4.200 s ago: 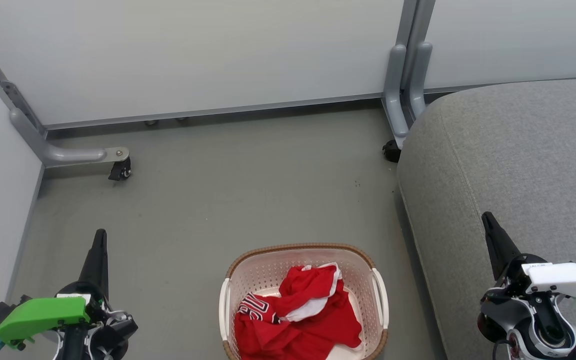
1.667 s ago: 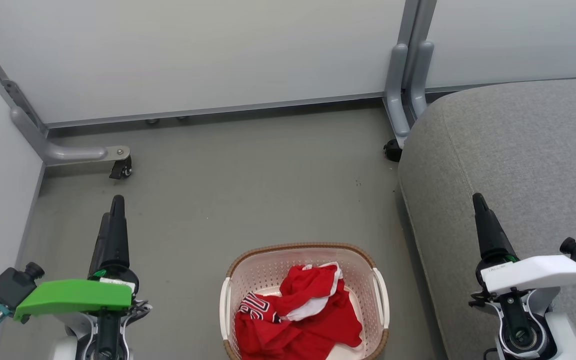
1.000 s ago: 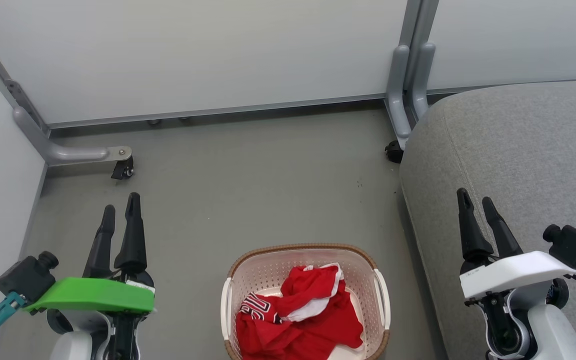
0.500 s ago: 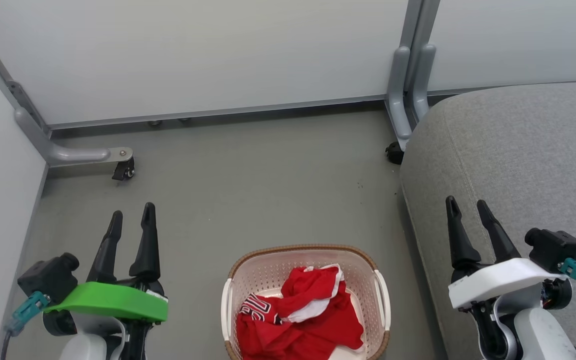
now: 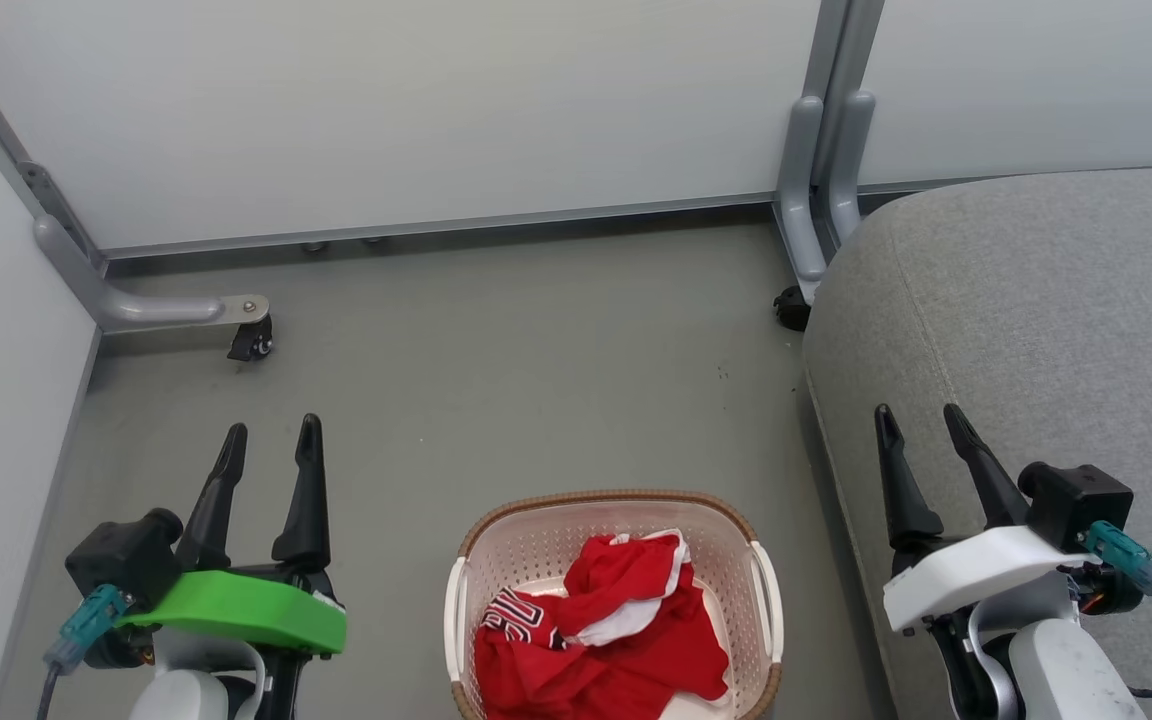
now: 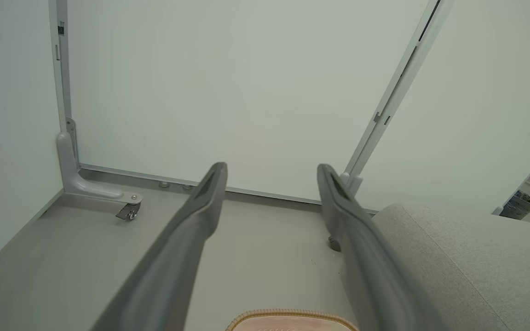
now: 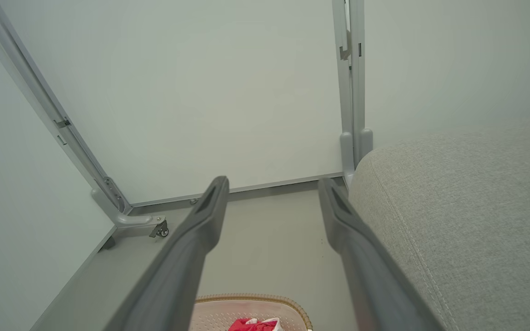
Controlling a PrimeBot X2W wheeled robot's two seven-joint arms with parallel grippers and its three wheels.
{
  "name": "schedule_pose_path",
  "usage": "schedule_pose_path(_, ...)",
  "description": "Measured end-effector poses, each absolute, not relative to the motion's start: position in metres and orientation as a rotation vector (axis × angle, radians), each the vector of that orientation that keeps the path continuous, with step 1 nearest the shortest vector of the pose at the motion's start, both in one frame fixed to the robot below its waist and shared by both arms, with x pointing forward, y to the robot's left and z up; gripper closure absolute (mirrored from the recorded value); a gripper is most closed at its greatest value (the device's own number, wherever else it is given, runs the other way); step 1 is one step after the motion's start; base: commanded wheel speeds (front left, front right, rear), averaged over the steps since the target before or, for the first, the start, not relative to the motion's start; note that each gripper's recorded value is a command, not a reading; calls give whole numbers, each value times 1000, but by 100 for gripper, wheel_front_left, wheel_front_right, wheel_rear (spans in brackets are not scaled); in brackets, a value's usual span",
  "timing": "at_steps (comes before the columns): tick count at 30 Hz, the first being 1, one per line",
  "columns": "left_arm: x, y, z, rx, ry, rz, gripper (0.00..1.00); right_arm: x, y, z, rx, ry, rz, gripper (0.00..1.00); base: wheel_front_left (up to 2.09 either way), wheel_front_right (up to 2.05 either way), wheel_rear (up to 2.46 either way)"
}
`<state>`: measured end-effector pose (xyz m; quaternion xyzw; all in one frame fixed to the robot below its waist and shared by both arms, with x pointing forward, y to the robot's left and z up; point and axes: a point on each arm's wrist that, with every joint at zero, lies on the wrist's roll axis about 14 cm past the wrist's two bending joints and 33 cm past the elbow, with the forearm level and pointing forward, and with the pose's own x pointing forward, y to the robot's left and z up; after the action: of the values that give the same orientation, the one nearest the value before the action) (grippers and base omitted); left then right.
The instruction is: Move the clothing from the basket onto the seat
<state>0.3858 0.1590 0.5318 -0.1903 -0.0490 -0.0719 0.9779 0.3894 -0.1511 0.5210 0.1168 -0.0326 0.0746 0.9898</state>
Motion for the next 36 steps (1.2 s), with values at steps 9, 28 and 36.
schedule_pose_path(9,385,159,525,-310,-90,-145,0,390,-145,519,175,-66,165,0,0,0,0)
schedule_pose_path(28,385,157,516,-191,-83,-155,0,389,-136,519,68,-81,196,0,0,0,0)
schedule_pose_path(36,386,156,513,-147,-83,-155,0,389,-136,520,51,-93,196,0,0,0,0)
